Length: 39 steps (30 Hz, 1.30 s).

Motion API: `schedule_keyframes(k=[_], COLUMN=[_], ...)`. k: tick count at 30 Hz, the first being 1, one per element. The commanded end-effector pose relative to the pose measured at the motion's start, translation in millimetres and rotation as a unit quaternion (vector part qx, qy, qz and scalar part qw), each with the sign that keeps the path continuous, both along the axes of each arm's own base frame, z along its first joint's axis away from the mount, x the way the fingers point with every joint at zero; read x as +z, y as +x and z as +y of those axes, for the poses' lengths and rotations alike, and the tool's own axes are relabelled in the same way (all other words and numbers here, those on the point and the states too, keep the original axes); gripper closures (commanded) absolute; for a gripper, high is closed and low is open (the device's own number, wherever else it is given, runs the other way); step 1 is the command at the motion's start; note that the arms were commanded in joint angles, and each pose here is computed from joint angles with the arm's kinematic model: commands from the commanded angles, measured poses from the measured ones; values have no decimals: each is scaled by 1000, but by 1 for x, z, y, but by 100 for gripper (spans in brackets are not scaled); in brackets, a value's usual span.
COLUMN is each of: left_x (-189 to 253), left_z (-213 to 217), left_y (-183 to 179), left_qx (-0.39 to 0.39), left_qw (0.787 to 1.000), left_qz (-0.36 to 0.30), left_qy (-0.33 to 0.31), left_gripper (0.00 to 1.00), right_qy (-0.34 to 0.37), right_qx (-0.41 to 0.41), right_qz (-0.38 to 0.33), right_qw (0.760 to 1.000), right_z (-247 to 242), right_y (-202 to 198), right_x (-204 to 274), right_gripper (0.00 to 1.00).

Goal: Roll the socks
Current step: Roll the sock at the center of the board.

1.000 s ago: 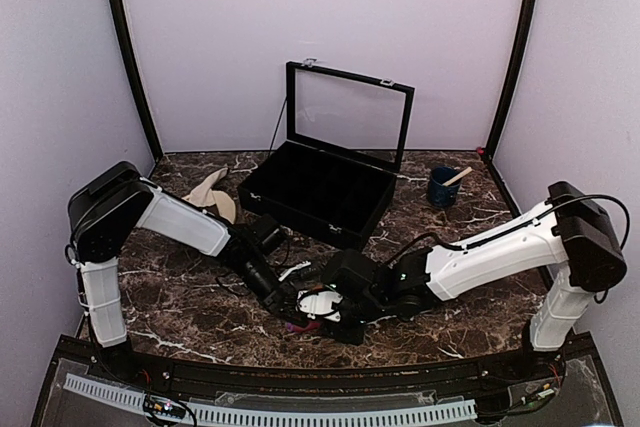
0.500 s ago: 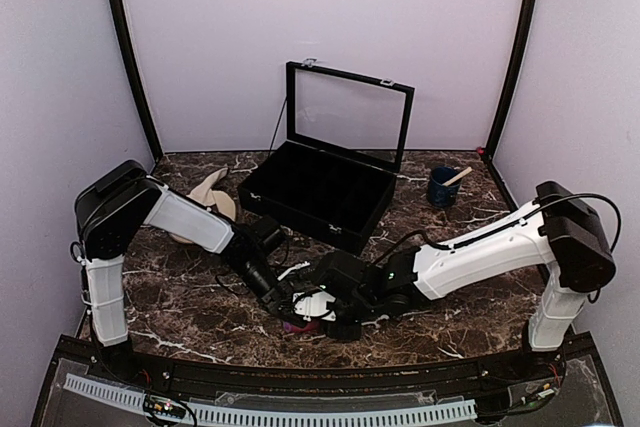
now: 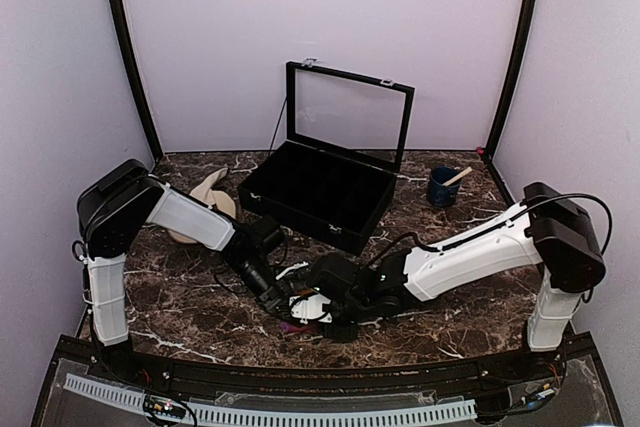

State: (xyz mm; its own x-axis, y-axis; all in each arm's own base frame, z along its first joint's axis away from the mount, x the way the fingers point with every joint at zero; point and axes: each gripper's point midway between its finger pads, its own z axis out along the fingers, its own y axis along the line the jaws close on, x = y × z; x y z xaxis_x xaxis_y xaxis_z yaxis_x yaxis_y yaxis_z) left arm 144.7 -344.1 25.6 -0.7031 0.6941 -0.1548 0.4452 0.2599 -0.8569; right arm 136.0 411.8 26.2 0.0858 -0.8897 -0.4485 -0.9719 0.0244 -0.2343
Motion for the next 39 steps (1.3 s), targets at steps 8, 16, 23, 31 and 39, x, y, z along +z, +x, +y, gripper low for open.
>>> schedule_keyframes(k=[8,16,23,31,39], left_x=[-10,1,18,27,47], left_z=[10,10,17,38,67], left_y=[6,27,41,47,48], left_qx=[12,69,122,188,263], left_qw=[999,994,983,963,930], left_qz=[-18,-73,-128,-180,-252], left_qy=[45,45,49,65,57], left_gripper=[99,75,67,61,58], right_qy=[-36,-36,-30,-8,-9], right_qx=[-9,-17,-35,-51,-58], right_qz=[77,145,189,241,289], right_qw=[996,989,981,969,955], right_z=[-12,-14,-14,-1,5], right_y=[-1,-14,-17,-15,-20], right_x=[-20,-27,-28,-20,-14], right_gripper=[93,100,100,100,100])
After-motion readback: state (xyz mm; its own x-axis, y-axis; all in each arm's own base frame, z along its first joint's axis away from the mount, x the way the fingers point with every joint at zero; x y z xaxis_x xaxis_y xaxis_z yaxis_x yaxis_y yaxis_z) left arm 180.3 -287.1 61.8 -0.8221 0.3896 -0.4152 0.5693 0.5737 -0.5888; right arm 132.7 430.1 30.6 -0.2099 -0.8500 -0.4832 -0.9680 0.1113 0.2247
